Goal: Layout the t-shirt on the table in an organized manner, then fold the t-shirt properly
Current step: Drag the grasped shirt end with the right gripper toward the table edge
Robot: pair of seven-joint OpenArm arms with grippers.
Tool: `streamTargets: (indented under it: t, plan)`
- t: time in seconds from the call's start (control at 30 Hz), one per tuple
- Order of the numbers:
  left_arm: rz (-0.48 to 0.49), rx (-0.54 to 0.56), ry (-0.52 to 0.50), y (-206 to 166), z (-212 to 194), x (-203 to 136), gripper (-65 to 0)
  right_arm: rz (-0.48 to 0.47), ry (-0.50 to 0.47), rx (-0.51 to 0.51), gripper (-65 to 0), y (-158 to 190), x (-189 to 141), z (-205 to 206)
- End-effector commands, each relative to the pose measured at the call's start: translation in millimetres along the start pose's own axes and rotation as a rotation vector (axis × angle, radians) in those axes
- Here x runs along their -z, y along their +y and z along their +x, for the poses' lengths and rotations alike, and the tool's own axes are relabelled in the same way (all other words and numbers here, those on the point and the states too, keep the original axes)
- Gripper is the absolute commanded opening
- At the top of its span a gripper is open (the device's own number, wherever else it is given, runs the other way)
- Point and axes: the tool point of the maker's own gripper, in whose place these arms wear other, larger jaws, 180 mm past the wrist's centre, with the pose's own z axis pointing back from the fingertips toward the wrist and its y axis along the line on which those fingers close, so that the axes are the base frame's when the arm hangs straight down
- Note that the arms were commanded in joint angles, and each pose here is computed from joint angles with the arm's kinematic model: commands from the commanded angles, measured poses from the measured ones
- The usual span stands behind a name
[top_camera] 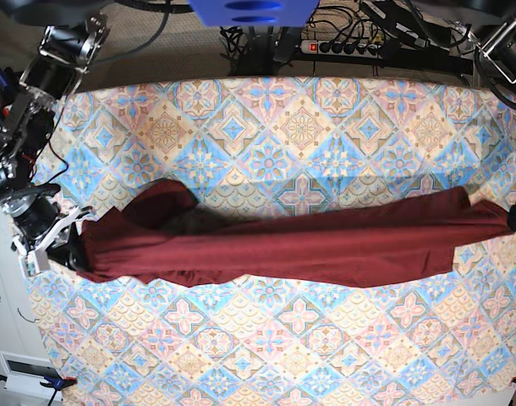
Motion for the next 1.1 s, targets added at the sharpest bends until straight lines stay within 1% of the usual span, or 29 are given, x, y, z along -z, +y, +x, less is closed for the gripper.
streamTargets:
  t: [0.0, 0.1, 0.17, 0.23, 0.37, 0.43, 0.47, 0.57, 0.67, 0.73, 0.83, 0.9, 0.97, 1.0, 1.07]
  plan:
    - [-0.010, 0.039, -0.117, -6, 41, -4, -65.0, -0.035, -0.059, -0.021, -64.7, -16, -4, 26]
    - [-0.044, 0.048, -0.209, -17, 70, -1, -65.0, -0.051, -0.083, -0.018, -64.7, -31, -2, 42]
    - [-0.067, 0.053, -0.264, -25, 89, 2, -65.0, -0.025, -0.123, -0.036, -64.7, -29, 10, 69]
    - [-0.090, 0.050, -0.304, -33, 101, 4, -65.0, 0.006, -0.144, -0.050, -64.7, -25, 23, 90]
    - [-0.126, 0.075, -0.396, -51, 138, 6, -65.0, 0.054, -0.210, -0.090, -64.7, -19, 42, 148]
    - [-0.135, 0.104, -0.412, -62, 154, 13, -65.0, 0.072, -0.233, -0.100, -64.7, -19, 49, 174]
    - [-0.142, 0.120, -0.410, -68, 160, 18, -65.0, 0.079, -0.229, -0.099, -64.7, -20, 54, 181]
    - [-0.145, 0.170, -0.365, -82, 161, 36, -65.0, 0.104, -0.238, -0.078, -64.7, -22, 67, 203]
    - [-0.166, 0.171, -0.306, -93, 143, 58, -65.0, 0.124, -0.245, -0.084, -64.7, -16, 74, 209]
    - [-0.169, 0.177, -0.231, -100, 120, 78, -65.0, 0.131, -0.244, -0.086, -64.7, -13, 76, 208]
    - [-0.186, 0.168, -0.060, -110, 52, 112, -64.4, 0.129, -0.259, -0.107, -64.7, -11, 72, 213]
    - [-0.218, 0.157, 0.015, -126, 10, 131, -59.4, 0.126, -0.274, -0.124, -64.7, -8, 68, 219]
    - [-0.262, 0.138, 0.080, -148, -36, 149, -52.9, 0.127, -0.276, -0.131, -64.7, -7, 67, 219]
    - [-0.294, 0.143, 0.110, -165, -57, 158, -49.8, 0.127, -0.272, -0.129, -64.7, -7, 68, 217]
    - [-0.352, 0.169, 0.171, -199, -95, 172, -45.9, 0.135, -0.243, -0.113, -64.7, -5, 73, 200]
